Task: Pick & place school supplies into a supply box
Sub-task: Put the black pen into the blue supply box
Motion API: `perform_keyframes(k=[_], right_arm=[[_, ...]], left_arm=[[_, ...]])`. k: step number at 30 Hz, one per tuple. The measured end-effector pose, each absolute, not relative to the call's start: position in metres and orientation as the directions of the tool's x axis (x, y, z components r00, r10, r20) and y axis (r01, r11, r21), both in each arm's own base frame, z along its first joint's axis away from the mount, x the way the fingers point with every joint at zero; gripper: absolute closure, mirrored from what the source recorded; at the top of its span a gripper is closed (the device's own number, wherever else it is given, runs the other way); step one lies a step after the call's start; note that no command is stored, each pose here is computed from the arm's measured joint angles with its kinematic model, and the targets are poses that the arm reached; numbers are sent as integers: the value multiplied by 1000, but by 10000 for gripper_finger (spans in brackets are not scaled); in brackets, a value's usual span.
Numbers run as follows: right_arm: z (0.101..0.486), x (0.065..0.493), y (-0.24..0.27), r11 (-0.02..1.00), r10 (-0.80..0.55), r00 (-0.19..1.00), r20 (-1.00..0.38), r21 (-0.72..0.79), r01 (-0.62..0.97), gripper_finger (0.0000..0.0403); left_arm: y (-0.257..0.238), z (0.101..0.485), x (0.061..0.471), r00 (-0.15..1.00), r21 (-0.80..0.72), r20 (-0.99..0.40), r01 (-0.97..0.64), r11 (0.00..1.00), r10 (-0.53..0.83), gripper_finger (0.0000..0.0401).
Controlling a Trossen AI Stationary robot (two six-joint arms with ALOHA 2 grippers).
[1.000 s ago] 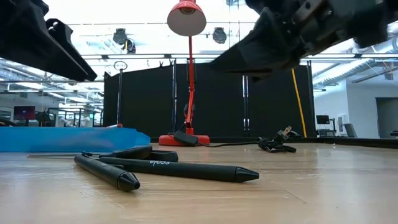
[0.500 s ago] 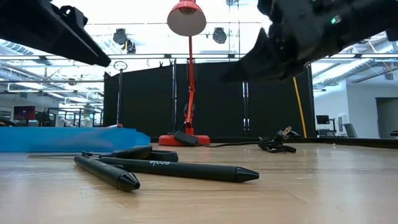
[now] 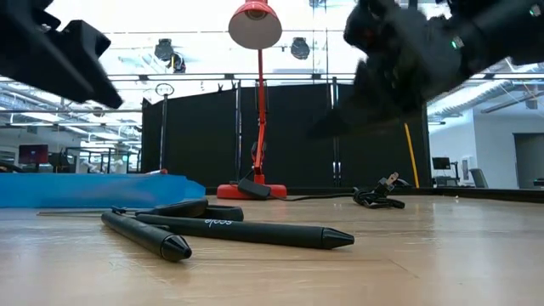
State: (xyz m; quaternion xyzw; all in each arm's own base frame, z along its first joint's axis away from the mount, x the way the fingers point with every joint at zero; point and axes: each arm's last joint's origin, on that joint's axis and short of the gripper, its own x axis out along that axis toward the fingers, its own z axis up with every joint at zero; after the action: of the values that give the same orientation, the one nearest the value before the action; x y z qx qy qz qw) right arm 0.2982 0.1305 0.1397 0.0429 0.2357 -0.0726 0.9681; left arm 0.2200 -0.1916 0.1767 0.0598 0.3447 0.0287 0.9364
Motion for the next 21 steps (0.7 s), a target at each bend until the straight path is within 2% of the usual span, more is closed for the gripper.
perform_keyframes(k=[4,8,17,21], right_arm=[[140,299,141,990,17,897,-442,136,49,395],[125,297,155,986,65,889,-454,169,14,367],[93,300,170,971,106,905,-412,239,-5,241],[90,300,184,973,126,911,-392,226,-37,199]], left_arm=[[-194,175,219,725,58,-688,43,997,9,201],[-195,175,219,720,48,-694,52,997,-4,201],[-191,176,221,730,76,-683,35,996,26,201],[-191,176,221,733,86,-679,34,996,33,201]])
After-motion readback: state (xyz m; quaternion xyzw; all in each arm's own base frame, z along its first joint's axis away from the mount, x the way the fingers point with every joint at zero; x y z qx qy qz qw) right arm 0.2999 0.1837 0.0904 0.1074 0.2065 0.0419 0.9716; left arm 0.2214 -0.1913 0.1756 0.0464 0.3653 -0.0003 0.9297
